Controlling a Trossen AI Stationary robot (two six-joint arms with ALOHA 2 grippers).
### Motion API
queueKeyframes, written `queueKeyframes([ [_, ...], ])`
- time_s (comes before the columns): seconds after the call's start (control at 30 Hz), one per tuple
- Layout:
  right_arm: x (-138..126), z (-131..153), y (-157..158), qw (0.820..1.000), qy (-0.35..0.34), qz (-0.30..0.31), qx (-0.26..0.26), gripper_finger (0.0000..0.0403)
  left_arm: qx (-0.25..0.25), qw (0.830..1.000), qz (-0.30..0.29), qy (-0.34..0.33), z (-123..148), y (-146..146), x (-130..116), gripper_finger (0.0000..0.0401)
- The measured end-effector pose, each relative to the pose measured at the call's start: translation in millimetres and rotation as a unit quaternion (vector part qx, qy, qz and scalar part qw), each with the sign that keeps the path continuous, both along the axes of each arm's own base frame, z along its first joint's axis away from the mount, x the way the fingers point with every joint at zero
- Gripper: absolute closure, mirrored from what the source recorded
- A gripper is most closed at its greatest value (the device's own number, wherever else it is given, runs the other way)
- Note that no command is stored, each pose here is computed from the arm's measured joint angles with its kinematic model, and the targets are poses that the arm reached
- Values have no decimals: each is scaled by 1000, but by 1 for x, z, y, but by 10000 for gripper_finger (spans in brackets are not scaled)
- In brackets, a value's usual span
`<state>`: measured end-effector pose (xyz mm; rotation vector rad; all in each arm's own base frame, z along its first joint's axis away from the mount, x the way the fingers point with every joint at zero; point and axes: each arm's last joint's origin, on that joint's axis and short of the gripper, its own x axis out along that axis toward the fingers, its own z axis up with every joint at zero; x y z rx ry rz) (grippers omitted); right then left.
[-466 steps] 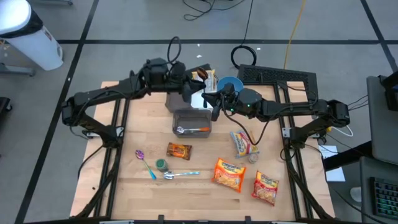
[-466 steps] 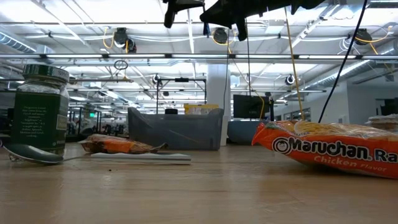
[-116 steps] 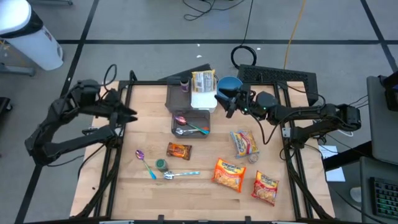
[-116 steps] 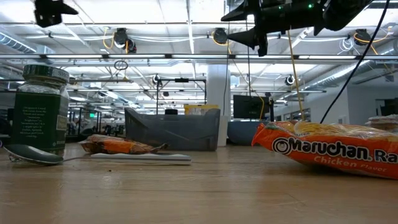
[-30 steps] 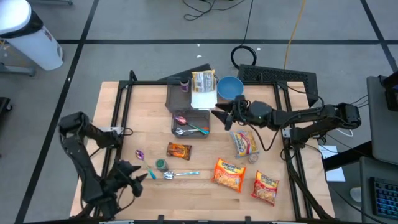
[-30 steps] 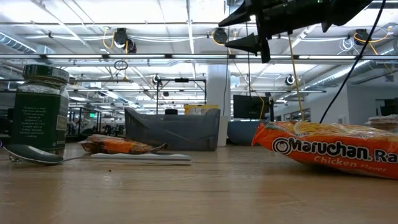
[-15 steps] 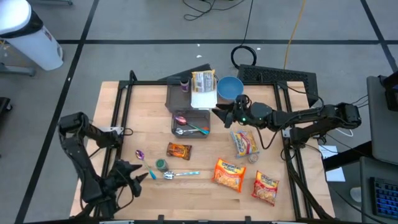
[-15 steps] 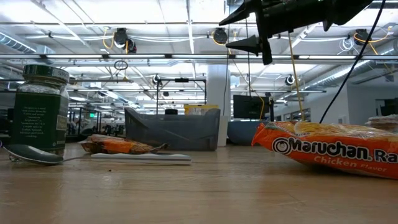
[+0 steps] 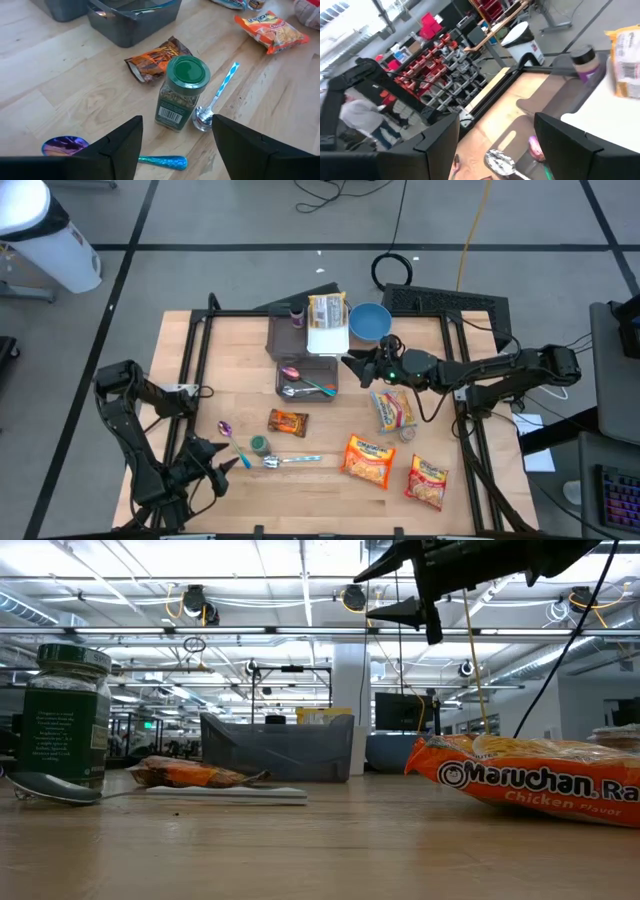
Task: Pick & Place Food Item
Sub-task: Put the green seasoning bottle into the top black bin
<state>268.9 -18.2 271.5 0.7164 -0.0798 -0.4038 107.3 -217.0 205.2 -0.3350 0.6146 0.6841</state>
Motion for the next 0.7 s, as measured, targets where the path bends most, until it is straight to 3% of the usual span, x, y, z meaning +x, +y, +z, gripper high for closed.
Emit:
queueKeyframes([
  [0.33,0,-1,0,1000,6,1,-2,149,0,1000,2,-4,0,1,2,9],
  [0.7,0,-1,1,1000,10,4,-7,149,4,998,-20,59,-3,-1,7,74],
])
